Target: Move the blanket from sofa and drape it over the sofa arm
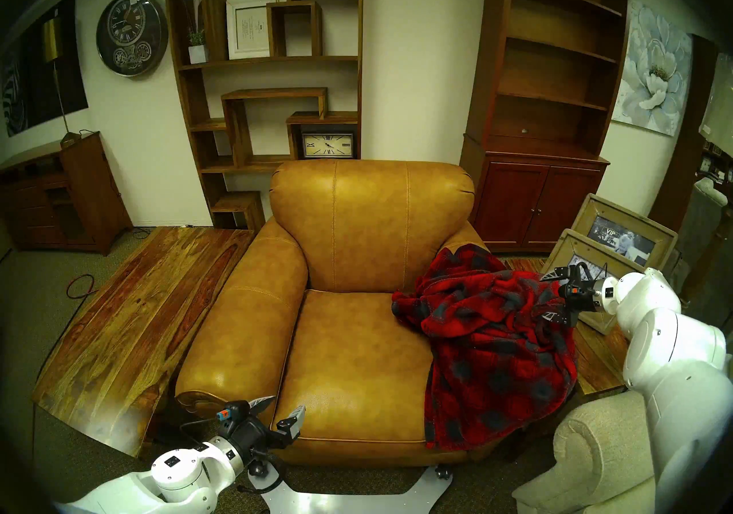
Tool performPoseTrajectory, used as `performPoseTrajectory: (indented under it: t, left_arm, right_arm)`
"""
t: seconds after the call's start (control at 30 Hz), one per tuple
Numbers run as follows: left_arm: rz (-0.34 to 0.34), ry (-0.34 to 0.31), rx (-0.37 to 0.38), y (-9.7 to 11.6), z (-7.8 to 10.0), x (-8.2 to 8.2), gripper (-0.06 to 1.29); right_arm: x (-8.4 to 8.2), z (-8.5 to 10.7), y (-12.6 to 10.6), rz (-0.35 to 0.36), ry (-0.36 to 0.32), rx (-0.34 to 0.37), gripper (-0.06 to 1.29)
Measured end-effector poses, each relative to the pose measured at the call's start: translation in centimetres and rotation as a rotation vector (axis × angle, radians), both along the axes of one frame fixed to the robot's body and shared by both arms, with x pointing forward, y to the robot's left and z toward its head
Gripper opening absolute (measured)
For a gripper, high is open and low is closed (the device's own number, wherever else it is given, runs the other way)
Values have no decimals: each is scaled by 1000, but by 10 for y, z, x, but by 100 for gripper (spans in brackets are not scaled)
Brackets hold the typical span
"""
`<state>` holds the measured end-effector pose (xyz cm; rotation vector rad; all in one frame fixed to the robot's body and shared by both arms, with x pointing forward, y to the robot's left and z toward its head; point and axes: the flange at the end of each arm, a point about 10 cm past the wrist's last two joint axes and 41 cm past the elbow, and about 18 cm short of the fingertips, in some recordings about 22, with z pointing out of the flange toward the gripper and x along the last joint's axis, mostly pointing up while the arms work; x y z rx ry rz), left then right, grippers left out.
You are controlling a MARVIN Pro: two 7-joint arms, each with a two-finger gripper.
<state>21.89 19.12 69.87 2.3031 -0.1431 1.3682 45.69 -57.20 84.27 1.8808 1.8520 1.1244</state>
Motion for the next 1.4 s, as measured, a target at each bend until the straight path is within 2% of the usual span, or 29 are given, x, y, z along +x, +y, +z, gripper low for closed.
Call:
performPoseTrajectory:
  t: [0.27,0.43,0.7,0.83,1.17,1.27,1.4]
  left_arm:
    - [-2,-1,-1,0,0,0,127]
    - [-4,-3,-2,0,1,1,127]
    - [-5,-4,-3,-1,1,1,127]
    - [-6,-4,-4,-1,1,1,127]
    - [-7,-4,-6,-1,1,1,127]
    - [-7,-5,-6,-2,1,1,127]
    - [-7,-5,-7,-2,1,1,127]
  right_arm:
    - [-12,10,-20,1,9,-60,123]
    - [-29,21,-41,6,103,-110,123]
    - [-41,35,-61,-18,114,-149,123]
    - [-44,32,-62,-18,131,-149,123]
    - [-60,2,-57,-11,225,-118,123]
    - [-59,-2,-53,-7,231,-106,123]
    - [-49,2,-45,5,210,-97,123]
